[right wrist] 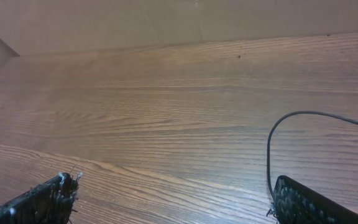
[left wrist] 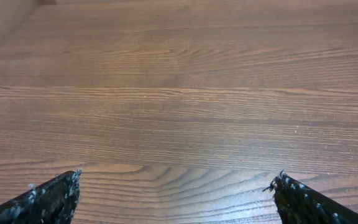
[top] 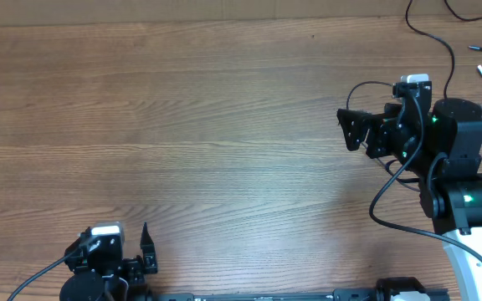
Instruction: Untangle cables
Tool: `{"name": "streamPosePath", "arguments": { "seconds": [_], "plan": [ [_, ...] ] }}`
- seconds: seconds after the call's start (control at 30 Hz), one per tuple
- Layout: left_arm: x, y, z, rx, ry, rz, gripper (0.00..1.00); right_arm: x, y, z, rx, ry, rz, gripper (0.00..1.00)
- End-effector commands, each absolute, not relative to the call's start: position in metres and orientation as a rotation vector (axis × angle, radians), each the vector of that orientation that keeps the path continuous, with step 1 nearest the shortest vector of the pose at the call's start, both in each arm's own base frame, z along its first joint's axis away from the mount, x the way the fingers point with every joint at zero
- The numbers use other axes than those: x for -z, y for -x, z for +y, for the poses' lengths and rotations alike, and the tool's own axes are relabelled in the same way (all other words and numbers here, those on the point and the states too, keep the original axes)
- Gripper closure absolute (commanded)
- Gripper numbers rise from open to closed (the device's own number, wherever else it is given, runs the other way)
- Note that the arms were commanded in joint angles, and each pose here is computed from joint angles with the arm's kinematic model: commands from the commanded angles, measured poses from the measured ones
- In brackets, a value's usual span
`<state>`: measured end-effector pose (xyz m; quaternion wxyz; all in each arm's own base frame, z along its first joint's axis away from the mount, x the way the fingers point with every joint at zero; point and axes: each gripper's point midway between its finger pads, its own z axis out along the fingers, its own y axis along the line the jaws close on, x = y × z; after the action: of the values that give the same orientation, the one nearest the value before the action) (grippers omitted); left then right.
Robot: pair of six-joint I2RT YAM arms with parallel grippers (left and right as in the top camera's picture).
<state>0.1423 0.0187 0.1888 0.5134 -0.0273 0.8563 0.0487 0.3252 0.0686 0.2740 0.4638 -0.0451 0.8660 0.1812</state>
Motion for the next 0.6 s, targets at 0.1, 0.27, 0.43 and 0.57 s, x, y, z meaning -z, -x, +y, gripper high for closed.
{"name": "streamPosePath", "arguments": {
  "seconds": [0.1, 0.27, 0.43, 0.57],
  "plan": [
    [-0.191, -0.142, 0.018, -0.104, 0.076, 2.046, 0.00, -0.276, -0.333, 0.046, -0.302, 0.032, 2.122, 0.00],
    [-0.191, -0.142, 0.018, -0.104, 0.076, 2.046, 0.00, -0.271, -0.333, 0.044, -0.288, 0.022, 2.138, 0.00],
    [-0.191, -0.142, 0.018, -0.104, 0.076, 2.046, 0.00, -0.276, -0.333, 0.035, -0.232, -0.004, 2.088, 0.00],
    [-0.191, -0.142, 0.018, -0.104, 0.076, 2.046, 0.01, -0.281, -0.329, 0.033, -0.217, 0.003, 1.906, 0.00]
  ]
}}
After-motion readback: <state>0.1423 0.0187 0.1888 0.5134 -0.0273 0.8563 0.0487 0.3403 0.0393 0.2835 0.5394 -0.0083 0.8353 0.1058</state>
